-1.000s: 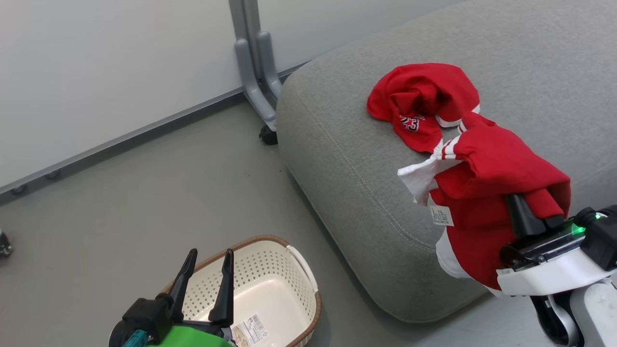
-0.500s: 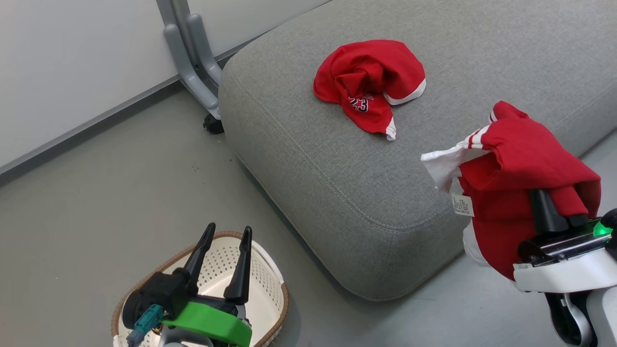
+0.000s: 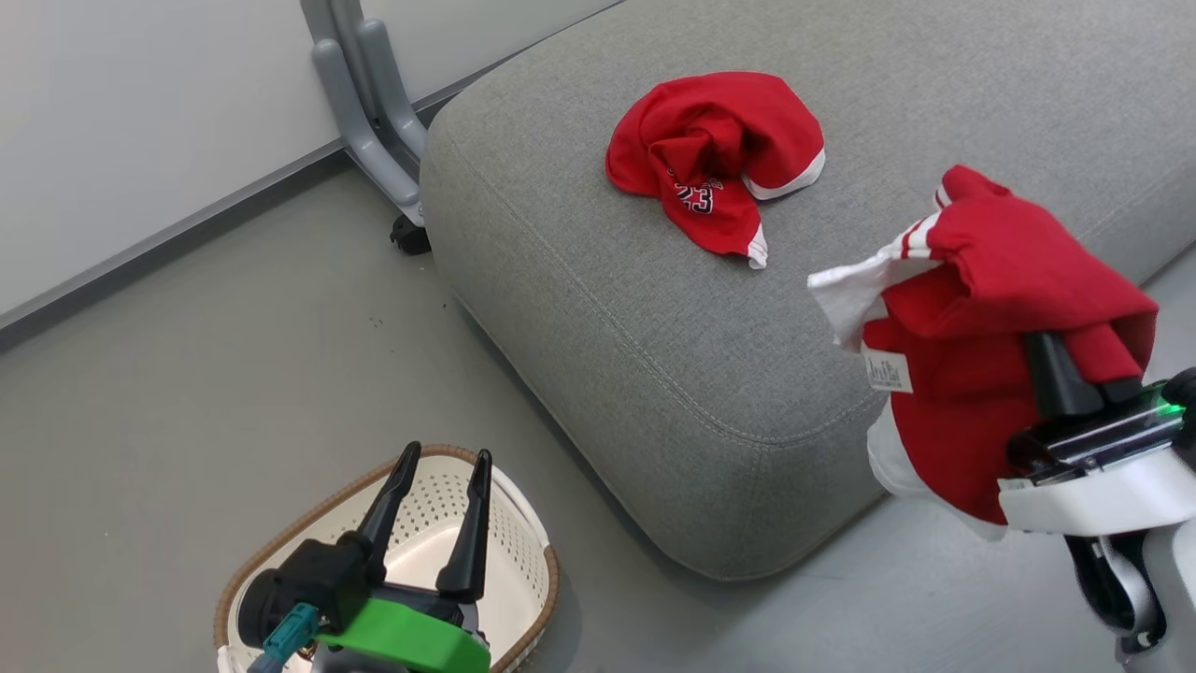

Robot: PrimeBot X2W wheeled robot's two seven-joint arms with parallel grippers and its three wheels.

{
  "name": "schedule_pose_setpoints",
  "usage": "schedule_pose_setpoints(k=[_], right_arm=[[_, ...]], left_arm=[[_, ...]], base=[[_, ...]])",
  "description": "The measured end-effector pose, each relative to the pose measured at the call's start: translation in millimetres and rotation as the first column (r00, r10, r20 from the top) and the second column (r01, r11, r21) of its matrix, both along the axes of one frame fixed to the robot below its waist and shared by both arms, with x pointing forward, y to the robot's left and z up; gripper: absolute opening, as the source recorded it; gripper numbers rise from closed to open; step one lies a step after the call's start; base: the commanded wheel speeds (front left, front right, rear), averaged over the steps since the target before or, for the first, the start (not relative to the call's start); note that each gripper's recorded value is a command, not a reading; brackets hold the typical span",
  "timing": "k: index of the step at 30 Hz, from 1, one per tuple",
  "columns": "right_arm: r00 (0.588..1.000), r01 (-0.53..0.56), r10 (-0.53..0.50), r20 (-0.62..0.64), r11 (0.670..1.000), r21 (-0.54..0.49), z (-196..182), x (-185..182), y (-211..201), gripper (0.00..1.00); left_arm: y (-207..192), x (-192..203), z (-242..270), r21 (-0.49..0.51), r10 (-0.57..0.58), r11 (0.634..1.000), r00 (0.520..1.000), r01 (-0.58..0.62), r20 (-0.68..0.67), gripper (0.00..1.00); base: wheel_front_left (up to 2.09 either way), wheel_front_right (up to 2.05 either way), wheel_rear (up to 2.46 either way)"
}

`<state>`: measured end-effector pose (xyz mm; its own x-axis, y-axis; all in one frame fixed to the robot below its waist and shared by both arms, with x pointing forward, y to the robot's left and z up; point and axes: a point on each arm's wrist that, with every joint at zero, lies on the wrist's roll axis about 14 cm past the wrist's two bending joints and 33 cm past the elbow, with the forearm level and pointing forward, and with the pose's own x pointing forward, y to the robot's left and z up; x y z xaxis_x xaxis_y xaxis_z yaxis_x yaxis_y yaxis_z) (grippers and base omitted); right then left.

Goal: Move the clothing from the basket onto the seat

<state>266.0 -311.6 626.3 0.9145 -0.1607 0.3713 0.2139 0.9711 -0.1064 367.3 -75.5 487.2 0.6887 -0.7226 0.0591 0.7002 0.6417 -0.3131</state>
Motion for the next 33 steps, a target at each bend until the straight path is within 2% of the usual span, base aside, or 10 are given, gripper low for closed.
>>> schedule_pose_setpoints(k=[4, 9, 18, 24, 27, 33], right_arm=[[0.999, -0.013, 0.016, 0.033, 0.997, -0.078, 24, 15, -6, 0.00], [0.996, -0.030, 0.047, 0.077, 0.978, -0.208, 63, 46, -10, 0.00], [0.991, -0.036, 0.087, 0.105, 0.909, -0.415, 116, 131, -18, 0.00], [0.994, -0.010, 0.059, 0.092, 0.885, -0.465, 124, 191, -35, 0.00], [0.998, -0.010, 0.039, 0.050, 0.876, -0.483, 112, 219, -44, 0.00], [0.999, -0.041, 0.033, -0.026, 0.900, -0.434, 68, 276, -49, 0.00]], left_arm=[[-4, -1, 5, -0.009, -0.018, 1.000, 1.000, 0.018, 0.025, 1.00], [-13, 7, 8, -0.027, -0.049, 0.998, 0.998, 0.050, 0.044, 1.00], [-12, 45, 2, -0.058, -0.044, 0.997, 0.996, 0.049, 0.077, 1.00], [-6, 68, -22, -0.058, -0.028, 0.998, 0.999, 0.031, 0.045, 1.00], [-1, 80, -35, -0.056, -0.010, 0.998, 0.999, 0.012, 0.030, 1.00], [21, 101, -64, -0.055, 0.064, 0.996, 0.998, -0.065, -0.029, 1.00]], base=[[0.00, 0.00, 0.00], [0.00, 0.00, 0.00], [0.00, 0.00, 0.00], [0.00, 0.00, 0.00], [0.00, 0.00, 0.00], [0.00, 0.00, 0.00]])
